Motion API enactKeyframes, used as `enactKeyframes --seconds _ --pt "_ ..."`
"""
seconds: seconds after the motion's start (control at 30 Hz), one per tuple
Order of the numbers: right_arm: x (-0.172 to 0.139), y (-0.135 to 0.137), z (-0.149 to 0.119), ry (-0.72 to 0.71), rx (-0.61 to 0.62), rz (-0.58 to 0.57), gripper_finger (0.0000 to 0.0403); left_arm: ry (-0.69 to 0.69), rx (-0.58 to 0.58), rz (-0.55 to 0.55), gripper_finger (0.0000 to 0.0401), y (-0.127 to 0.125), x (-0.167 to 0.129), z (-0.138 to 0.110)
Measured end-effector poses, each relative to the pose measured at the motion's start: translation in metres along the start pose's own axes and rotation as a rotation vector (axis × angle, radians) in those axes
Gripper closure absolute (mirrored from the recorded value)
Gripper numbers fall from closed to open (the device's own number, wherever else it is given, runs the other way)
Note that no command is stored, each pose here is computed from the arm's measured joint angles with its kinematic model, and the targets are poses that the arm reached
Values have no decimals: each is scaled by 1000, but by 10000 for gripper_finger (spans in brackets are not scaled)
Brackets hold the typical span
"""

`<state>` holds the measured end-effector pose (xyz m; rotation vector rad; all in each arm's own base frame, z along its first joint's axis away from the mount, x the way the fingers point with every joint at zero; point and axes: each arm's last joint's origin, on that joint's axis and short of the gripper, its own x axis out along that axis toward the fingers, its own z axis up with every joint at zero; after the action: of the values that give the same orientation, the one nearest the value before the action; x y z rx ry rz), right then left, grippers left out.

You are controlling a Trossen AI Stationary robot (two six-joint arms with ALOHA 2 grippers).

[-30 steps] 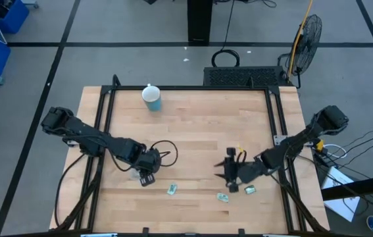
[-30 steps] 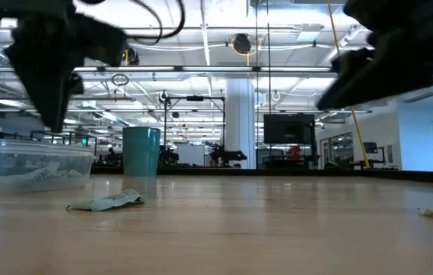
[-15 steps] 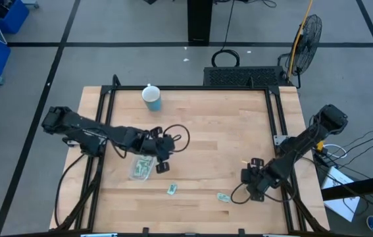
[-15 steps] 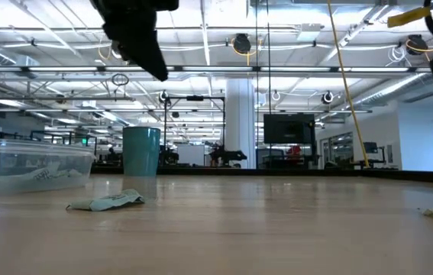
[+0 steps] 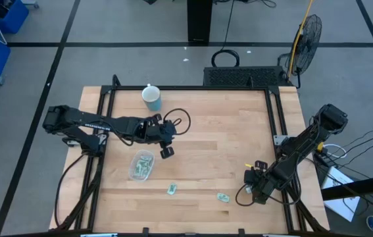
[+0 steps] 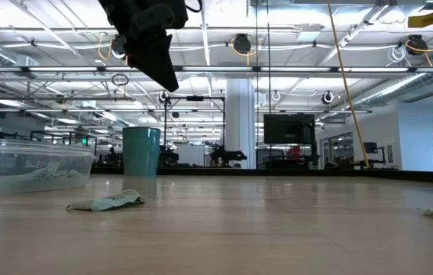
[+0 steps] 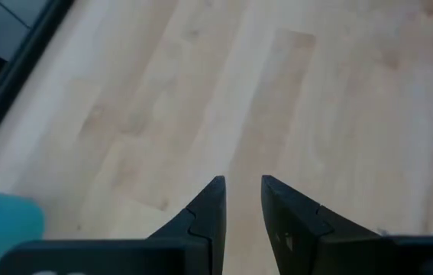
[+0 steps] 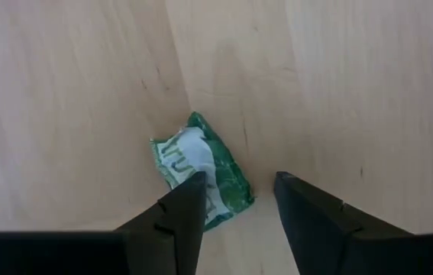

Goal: Pick and place Stevia / Truvia into bins
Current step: Put the stevia packet into the transparent container

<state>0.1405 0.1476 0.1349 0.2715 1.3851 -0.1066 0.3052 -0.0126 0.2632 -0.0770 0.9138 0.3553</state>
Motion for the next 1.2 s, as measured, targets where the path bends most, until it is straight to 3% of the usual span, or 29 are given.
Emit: enactKeyframes --seconds 0.13,0.4,0.57,0.8,0.87,1.0,1.2 --pt "1 -1 0 0 -14 -3 279 1 1 17 311 6 2 1" --pt "0 3 7 -123 -121 29 395 1 -7 24 311 9 3 2" --pt "-9 -5 29 -395 -233 -109 391 -48 -23 17 311 8 3 7" --pt "-20 -33 89 -716 -340 -466 398 -131 15 -10 311 6 2 16" --pt "-24 -41 112 -801 -319 -467 394 -149 45 -12 310 5 3 17" --pt "-32 -53 148 -984 -331 -363 389 -166 76 -23 295 3 5 19" --pt "-29 -64 174 -1142 -357 -412 397 -151 99 -59 236 -4 17 18"
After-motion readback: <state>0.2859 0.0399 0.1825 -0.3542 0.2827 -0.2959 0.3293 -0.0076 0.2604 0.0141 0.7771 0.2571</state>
